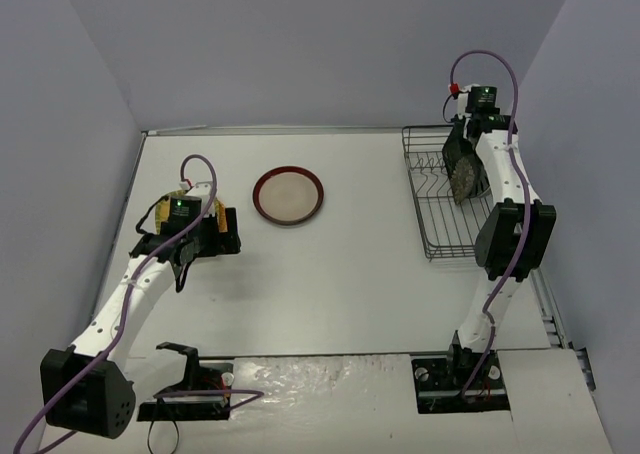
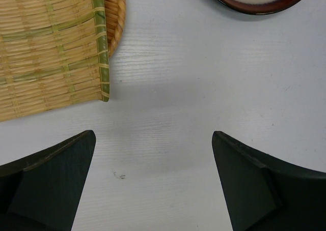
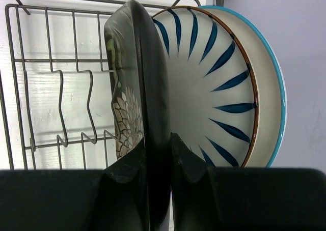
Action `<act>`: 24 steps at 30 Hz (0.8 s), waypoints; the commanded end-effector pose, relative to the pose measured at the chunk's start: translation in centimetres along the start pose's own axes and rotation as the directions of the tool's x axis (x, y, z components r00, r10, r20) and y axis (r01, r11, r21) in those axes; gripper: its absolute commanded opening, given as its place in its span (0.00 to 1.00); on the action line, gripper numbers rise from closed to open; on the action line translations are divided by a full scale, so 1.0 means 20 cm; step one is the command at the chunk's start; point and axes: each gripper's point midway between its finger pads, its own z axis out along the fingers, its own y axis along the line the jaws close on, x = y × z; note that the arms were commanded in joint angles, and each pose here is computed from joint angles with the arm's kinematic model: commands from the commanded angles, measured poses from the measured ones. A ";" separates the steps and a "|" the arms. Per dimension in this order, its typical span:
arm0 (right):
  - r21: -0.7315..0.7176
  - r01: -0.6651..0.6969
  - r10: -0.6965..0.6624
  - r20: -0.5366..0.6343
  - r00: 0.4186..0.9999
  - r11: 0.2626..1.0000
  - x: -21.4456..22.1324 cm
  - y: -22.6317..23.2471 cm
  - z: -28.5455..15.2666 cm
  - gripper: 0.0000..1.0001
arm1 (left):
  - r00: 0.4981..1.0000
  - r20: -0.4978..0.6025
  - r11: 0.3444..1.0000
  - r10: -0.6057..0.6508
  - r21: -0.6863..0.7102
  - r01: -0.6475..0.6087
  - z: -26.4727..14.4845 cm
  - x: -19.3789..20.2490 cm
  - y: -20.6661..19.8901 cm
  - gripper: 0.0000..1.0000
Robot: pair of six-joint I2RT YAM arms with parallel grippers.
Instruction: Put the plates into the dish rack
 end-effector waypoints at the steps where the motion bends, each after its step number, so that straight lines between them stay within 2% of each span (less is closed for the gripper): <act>1: 0.059 -0.044 0.033 0.172 0.985 0.997 -0.25 -0.12 -0.07 0.08 | 0.995 0.097 1.000 0.025 -0.002 -0.025 -0.05 -0.15 -0.02 0.97; 9: 0.033 -0.085 0.076 0.208 0.975 0.996 -0.30 -0.11 -0.11 0.40 | 0.996 0.083 1.000 0.019 0.016 -0.020 -0.04 -0.14 -0.03 0.97; 16: 0.054 -0.131 0.113 0.250 0.962 0.990 -0.34 -0.16 -0.25 0.69 | 0.997 0.074 0.999 -0.003 0.042 0.000 -0.02 -0.13 -0.06 0.97; 19: 0.110 -0.190 0.148 0.305 0.941 0.976 -0.38 -0.26 -0.44 0.88 | 0.994 0.073 0.991 -0.080 0.117 0.072 -0.01 -0.16 -0.14 0.97; 22: 0.113 -0.246 0.193 0.355 0.915 0.963 -0.41 -0.30 -0.59 0.96 | 0.981 0.078 0.972 -0.180 0.169 0.165 0.02 -0.23 -0.21 0.97; 24: 0.062 -0.313 0.256 0.434 0.863 0.948 -0.45 -0.32 -0.81 1.00 | 0.958 0.076 0.945 -0.278 0.203 0.258 0.07 -0.29 -0.26 0.97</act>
